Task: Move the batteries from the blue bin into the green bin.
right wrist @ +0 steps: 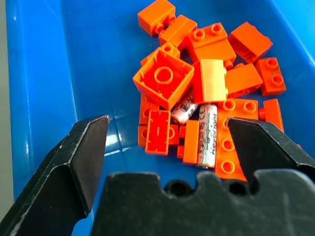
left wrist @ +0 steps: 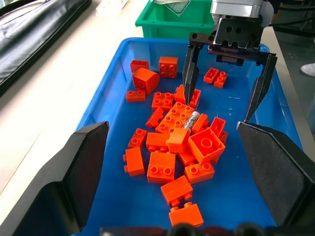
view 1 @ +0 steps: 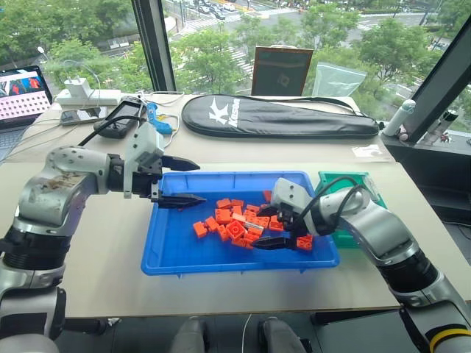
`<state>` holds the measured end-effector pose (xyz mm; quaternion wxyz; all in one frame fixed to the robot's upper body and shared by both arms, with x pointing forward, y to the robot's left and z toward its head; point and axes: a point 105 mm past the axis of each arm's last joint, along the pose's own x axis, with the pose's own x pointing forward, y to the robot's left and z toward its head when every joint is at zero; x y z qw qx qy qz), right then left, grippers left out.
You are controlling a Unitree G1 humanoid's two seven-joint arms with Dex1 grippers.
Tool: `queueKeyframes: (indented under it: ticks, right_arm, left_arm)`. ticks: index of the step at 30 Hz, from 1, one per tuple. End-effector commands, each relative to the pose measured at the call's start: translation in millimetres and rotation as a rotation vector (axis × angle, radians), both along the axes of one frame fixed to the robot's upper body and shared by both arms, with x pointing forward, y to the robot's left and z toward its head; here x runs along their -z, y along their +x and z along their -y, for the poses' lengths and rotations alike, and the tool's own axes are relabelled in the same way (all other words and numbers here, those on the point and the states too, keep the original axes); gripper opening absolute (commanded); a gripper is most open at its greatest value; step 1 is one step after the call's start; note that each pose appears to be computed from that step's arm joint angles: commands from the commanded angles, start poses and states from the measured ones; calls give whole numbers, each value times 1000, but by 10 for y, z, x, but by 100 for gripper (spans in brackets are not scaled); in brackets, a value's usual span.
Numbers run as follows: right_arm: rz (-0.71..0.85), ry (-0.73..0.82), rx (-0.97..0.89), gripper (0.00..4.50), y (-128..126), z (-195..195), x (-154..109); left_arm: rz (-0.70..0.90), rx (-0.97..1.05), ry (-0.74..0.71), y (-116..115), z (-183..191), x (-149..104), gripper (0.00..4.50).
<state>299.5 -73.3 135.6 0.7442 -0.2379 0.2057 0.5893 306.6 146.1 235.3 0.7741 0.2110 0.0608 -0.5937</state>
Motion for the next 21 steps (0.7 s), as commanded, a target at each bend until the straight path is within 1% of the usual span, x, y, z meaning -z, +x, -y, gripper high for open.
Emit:
queueKeyframes:
  ticks: [1,10,12,13,17,18,21]
  right_arm:
    - [35,-11,-44,446,2,-43,-8]
    - [23,-26,-78,446,-36,-126,98]
    - [21,-42,-57,395,-1,-121,161]
    - [21,-53,-45,377,23,-110,196]
    - [22,-90,-12,245,106,-60,311]
    - [26,-97,-8,228,121,-52,325]
    - [37,-96,-4,228,149,-52,313]
  left_arm:
    - [64,21,15,1,20,-125,450]
    - [70,19,24,14,8,-130,450]
    - [73,18,25,18,6,-130,450]
    - [78,15,26,26,4,-130,450]
    - [89,4,36,63,-11,-117,450]
    - [89,6,36,63,-9,-118,450]
    - [92,7,37,67,-6,-118,450]
